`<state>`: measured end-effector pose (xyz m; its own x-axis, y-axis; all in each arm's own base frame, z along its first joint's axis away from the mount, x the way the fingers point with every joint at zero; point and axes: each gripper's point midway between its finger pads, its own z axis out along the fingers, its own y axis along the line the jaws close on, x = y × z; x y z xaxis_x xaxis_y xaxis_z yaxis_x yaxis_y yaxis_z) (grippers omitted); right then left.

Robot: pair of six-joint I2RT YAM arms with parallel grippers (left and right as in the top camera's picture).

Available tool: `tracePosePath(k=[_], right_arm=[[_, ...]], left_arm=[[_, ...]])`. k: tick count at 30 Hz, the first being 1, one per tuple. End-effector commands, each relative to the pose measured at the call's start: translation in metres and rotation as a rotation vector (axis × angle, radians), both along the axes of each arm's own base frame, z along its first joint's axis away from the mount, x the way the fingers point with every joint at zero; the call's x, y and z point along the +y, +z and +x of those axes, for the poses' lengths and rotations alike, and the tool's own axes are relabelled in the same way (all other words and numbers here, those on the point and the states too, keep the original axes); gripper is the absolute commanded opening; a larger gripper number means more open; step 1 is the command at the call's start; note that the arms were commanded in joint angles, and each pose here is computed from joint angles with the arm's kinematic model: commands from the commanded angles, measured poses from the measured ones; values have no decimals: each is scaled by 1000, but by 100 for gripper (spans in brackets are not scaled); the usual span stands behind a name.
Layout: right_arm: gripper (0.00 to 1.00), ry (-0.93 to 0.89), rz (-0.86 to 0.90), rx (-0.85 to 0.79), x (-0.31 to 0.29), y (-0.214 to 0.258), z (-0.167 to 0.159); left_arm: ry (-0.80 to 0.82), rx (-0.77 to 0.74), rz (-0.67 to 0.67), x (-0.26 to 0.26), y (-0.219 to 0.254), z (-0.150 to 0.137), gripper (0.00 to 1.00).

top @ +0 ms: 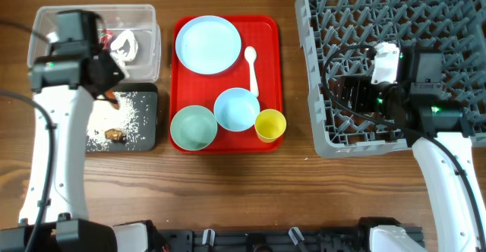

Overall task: Sort waste into correct bins and load items into the dishwasher rack
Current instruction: 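Carry the carrot left and place it on the black tray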

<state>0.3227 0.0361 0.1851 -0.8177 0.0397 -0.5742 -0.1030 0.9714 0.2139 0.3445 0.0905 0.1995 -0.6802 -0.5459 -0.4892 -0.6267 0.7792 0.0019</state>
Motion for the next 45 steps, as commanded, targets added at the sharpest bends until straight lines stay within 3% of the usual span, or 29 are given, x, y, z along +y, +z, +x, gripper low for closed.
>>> tracePosePath(k=[1,5,13,16,23,28,33,37,41,45], right_arm=[[100,12,16,-5,5,3,3],[100,12,16,-3,5,3,3],[100,12,17,2,5,2,2],[100,12,17,6,5,2,1],[100,12,17,6,5,2,1],[100,12,16,7,5,2,1],[100,12,17,9,5,1,1],[100,12,17,9,5,1,1],[100,6,21,8,5,2,1],[100,-11,33,5,5,3,3]], left_arm=[[153,14,-70,25,-30,-2,6],[367,62,-144,44,-81,-15,6],[628,135,-214,48,-146,-29,4],[696,150,-217,50,-161,-30,16],[697,165,-216,51,-178,-25,20],[678,130,-214,53,-168,-20,38],[558,61,-187,57,-128,-6,58],[430,4,-172,53,-86,-2,59],[26,-93,-289,8,-41,14,64],[-292,-133,-388,-47,-17,11,66]])
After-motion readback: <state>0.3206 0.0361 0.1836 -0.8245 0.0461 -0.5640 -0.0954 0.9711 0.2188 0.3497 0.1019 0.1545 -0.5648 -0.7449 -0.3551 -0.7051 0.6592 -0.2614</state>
